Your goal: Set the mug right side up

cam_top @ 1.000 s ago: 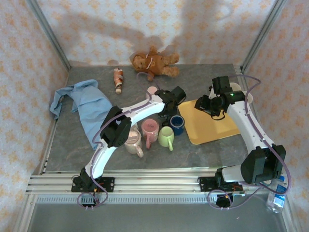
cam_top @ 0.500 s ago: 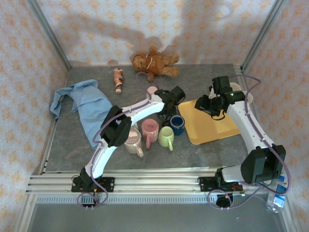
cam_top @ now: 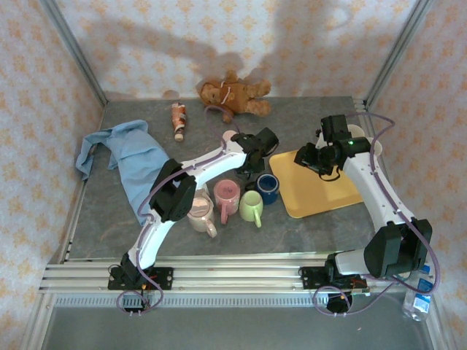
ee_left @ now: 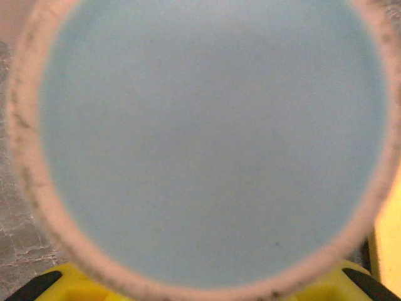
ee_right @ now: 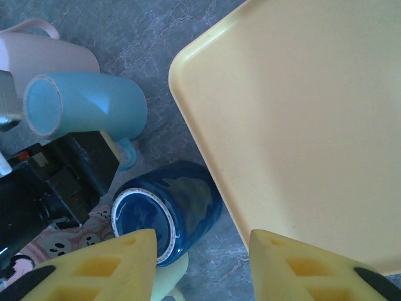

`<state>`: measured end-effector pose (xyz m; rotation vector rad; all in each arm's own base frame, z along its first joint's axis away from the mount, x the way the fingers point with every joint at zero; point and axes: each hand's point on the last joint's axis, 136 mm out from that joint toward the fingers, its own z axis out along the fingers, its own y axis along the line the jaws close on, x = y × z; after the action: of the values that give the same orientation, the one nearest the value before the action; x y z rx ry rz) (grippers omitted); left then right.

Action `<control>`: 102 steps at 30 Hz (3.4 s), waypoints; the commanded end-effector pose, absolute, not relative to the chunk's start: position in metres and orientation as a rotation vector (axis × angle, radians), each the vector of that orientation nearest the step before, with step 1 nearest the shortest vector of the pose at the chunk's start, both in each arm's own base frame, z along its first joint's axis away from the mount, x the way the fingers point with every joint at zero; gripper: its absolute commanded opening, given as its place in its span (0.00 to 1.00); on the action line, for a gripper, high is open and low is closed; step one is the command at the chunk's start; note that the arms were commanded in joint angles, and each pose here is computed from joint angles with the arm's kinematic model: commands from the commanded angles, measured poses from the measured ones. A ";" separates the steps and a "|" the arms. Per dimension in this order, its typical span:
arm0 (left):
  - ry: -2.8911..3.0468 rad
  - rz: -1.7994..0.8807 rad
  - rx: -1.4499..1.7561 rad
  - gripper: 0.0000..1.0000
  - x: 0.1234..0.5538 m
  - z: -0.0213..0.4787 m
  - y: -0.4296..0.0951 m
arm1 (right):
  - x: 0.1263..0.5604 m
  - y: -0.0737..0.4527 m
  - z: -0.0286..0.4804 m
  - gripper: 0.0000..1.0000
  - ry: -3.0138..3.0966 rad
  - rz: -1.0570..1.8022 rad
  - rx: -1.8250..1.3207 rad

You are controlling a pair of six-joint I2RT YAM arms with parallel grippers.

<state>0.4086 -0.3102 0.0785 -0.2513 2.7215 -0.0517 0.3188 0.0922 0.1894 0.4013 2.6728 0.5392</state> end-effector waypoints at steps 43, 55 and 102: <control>2.741 0.013 -0.258 0.31 0.408 0.074 -0.299 | 0.315 0.088 0.195 0.42 2.621 0.545 0.422; 2.746 0.007 -0.262 0.24 0.408 0.073 -0.299 | 0.315 0.088 0.197 0.42 2.616 0.545 0.420; 1.914 -0.810 -0.081 0.00 0.394 0.365 -0.272 | 0.330 0.180 0.296 0.45 2.171 1.457 0.404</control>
<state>0.3879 -0.2700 0.2863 -0.1189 2.2005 -0.6374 0.3264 0.1628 0.2538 0.4838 2.3264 1.2651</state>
